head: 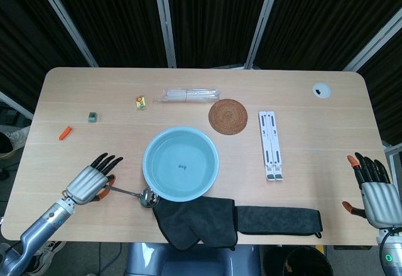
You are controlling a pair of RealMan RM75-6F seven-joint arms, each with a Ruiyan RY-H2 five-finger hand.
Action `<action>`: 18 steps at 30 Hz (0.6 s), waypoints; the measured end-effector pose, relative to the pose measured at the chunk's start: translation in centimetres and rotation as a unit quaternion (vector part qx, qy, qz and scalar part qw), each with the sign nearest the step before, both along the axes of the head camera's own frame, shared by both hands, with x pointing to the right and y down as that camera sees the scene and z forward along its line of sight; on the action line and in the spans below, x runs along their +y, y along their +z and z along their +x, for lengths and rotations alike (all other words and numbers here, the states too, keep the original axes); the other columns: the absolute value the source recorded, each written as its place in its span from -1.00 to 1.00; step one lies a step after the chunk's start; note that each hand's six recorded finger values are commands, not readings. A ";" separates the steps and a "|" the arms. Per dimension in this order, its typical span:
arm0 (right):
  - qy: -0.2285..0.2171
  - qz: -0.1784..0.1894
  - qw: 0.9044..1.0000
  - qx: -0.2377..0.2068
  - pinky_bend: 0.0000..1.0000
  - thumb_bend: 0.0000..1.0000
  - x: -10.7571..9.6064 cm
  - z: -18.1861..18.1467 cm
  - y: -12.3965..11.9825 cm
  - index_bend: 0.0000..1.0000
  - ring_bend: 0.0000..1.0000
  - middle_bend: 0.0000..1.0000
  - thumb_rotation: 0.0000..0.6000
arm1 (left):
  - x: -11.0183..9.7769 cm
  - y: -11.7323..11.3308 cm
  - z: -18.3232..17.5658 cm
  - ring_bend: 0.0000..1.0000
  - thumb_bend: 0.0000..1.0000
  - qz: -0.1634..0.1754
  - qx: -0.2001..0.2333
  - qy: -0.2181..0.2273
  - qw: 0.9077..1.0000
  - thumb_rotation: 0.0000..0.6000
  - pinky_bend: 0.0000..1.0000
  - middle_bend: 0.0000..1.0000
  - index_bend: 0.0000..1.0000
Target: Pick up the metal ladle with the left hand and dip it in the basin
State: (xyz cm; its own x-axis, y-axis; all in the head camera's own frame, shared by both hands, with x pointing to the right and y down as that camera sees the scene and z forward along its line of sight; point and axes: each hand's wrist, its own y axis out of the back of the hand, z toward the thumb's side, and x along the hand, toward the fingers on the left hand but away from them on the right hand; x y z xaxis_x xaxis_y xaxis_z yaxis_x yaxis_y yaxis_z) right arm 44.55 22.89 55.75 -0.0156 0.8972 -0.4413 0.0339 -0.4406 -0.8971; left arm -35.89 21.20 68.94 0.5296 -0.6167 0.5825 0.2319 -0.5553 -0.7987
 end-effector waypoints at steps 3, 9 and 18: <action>0.000 0.003 1.000 -0.004 -1.00 -0.99 0.0 0.0 -0.3 -1.00 -1.00 -1.00 1.00 | 0.4 -1.0 0.1 -1.00 -0.08 0.006 0.002 0.006 1.000 1.00 -1.00 -1.00 0.23; -0.001 0.008 1.000 -0.011 -1.00 -0.99 0.2 0.0 -0.7 -1.00 -1.00 -1.00 1.00 | 1.0 -2.6 0.2 -1.00 -0.06 0.021 0.006 0.016 1.000 1.00 -1.00 -1.00 0.24; -0.003 0.012 1.000 -0.019 -1.00 -0.99 0.4 0.0 -1.2 -1.00 -1.00 -1.00 1.00 | 1.6 -4.7 0.6 -1.00 -0.06 0.041 0.014 0.026 0.999 1.00 -1.00 -1.00 0.26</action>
State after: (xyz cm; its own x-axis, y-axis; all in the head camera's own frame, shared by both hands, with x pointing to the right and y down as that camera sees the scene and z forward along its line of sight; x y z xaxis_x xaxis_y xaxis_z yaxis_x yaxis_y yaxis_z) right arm 44.53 23.25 54.51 0.0066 0.9078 -0.4194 0.0664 -0.4189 -0.9056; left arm -35.31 22.84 64.25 0.5777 -0.6328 0.5157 0.2358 -0.4754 -0.8476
